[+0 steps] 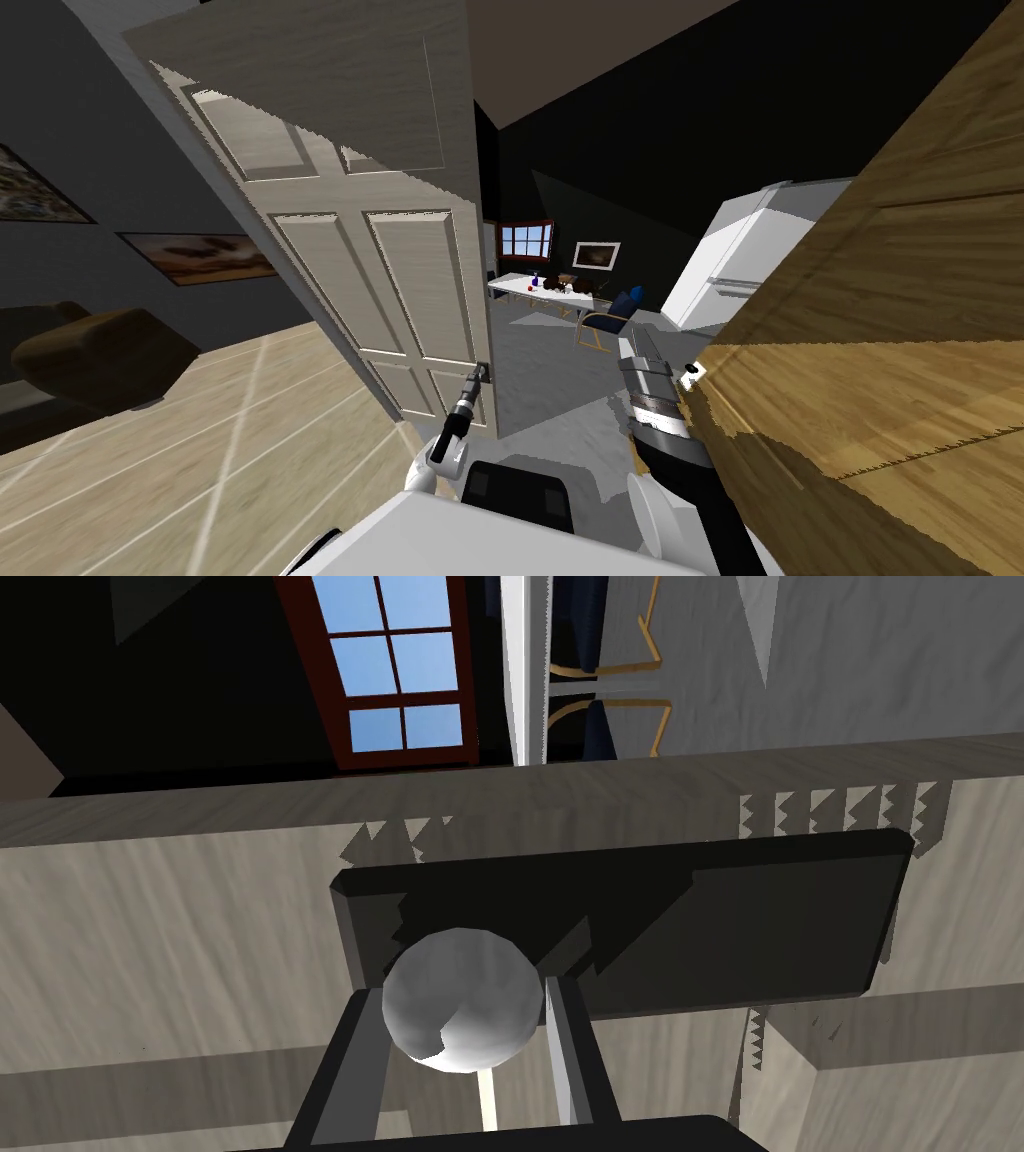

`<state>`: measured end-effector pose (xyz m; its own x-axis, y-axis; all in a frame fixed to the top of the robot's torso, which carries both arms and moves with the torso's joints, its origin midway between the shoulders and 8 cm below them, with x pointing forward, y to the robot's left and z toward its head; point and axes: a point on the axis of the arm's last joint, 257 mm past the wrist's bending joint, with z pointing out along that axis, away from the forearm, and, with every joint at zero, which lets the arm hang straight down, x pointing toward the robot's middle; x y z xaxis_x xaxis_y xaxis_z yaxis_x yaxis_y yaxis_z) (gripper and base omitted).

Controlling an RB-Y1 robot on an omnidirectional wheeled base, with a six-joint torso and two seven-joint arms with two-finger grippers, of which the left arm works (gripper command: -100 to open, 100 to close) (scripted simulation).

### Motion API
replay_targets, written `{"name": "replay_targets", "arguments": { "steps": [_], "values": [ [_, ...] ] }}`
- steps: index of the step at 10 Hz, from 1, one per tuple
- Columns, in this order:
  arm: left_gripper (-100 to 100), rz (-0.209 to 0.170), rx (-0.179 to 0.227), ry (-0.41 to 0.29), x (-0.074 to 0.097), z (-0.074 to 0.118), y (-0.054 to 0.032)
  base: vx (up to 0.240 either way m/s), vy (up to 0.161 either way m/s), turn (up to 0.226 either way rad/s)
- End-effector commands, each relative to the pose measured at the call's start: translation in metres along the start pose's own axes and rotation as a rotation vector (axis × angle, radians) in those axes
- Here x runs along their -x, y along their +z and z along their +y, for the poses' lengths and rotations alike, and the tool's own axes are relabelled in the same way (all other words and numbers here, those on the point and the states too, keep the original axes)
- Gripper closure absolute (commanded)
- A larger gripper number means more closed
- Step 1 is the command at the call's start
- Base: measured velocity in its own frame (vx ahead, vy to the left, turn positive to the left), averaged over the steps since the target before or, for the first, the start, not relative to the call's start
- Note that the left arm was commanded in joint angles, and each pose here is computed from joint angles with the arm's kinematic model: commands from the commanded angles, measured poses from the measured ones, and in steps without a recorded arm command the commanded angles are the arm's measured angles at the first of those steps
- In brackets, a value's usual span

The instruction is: Push the door open

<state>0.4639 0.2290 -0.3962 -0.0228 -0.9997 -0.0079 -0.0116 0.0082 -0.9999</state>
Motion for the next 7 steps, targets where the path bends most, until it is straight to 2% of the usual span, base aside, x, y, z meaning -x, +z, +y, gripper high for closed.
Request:
{"name": "replay_targets", "arguments": {
  "steps": [1,7],
  "values": [
    [100,-0.037,-0.012,0.003,0.019,-0.005,0.0014,0.187,-0.121,0.078],
    [100,-0.105,-0.011,-0.008,0.042,-0.004,0.0017,0.189,-0.103,0.058]
  ]
}}
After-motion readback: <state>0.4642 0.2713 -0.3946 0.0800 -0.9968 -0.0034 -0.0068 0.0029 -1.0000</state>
